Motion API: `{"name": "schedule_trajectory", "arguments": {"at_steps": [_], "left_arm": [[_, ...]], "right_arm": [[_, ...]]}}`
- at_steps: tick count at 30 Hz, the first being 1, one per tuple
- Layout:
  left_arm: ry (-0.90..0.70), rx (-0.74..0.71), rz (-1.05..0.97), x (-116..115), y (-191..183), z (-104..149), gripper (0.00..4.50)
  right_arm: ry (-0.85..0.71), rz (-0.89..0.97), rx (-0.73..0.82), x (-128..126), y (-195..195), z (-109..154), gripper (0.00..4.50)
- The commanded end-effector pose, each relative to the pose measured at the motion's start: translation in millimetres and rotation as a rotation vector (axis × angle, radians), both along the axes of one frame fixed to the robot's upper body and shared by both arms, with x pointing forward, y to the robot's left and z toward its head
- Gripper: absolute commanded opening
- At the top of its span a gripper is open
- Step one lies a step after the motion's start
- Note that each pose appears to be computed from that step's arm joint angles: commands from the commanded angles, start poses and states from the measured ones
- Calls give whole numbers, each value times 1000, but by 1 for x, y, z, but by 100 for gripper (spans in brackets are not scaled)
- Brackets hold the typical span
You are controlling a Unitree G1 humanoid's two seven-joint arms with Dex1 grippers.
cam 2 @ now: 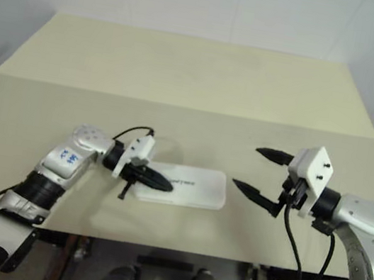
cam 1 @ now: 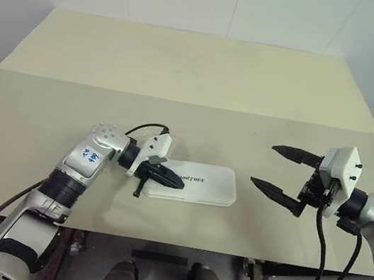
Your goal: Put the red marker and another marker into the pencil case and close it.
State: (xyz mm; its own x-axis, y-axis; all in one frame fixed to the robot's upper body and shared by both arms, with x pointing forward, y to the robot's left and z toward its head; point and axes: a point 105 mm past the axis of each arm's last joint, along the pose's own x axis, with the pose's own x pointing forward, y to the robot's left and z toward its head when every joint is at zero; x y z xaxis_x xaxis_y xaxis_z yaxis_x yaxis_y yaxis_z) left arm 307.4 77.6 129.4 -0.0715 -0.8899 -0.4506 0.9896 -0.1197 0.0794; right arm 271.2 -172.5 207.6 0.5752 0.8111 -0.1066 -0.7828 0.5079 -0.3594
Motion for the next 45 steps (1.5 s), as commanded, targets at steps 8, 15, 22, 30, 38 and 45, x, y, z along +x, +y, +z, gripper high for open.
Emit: {"name": "schedule_trajectory", "arguments": {"at_steps": [8, 15, 22, 30, 38, 45], "left_arm": [[-14, -343, 175, 16, 1, 43, 2], [-57, -521, 223, 10, 35, 79, 2], [-100, -474, 363, 7, 84, 79, 157], [-201, -480, 415, 4, 100, 89, 427], [-216, -461, 382, 5, 94, 92, 445], [-309, -460, 392, 20, 89, 94, 445]], "right_arm": [[-20, 29, 26, 1, 6, 5, 450], [-23, 29, 32, 5, 2, 5, 450], [-31, 18, 26, 10, -10, 9, 450], [-47, -15, 19, 12, -22, 14, 450], [-42, -79, -21, 13, -48, 19, 450], [-48, -126, 2, 11, -51, 13, 450]]}}
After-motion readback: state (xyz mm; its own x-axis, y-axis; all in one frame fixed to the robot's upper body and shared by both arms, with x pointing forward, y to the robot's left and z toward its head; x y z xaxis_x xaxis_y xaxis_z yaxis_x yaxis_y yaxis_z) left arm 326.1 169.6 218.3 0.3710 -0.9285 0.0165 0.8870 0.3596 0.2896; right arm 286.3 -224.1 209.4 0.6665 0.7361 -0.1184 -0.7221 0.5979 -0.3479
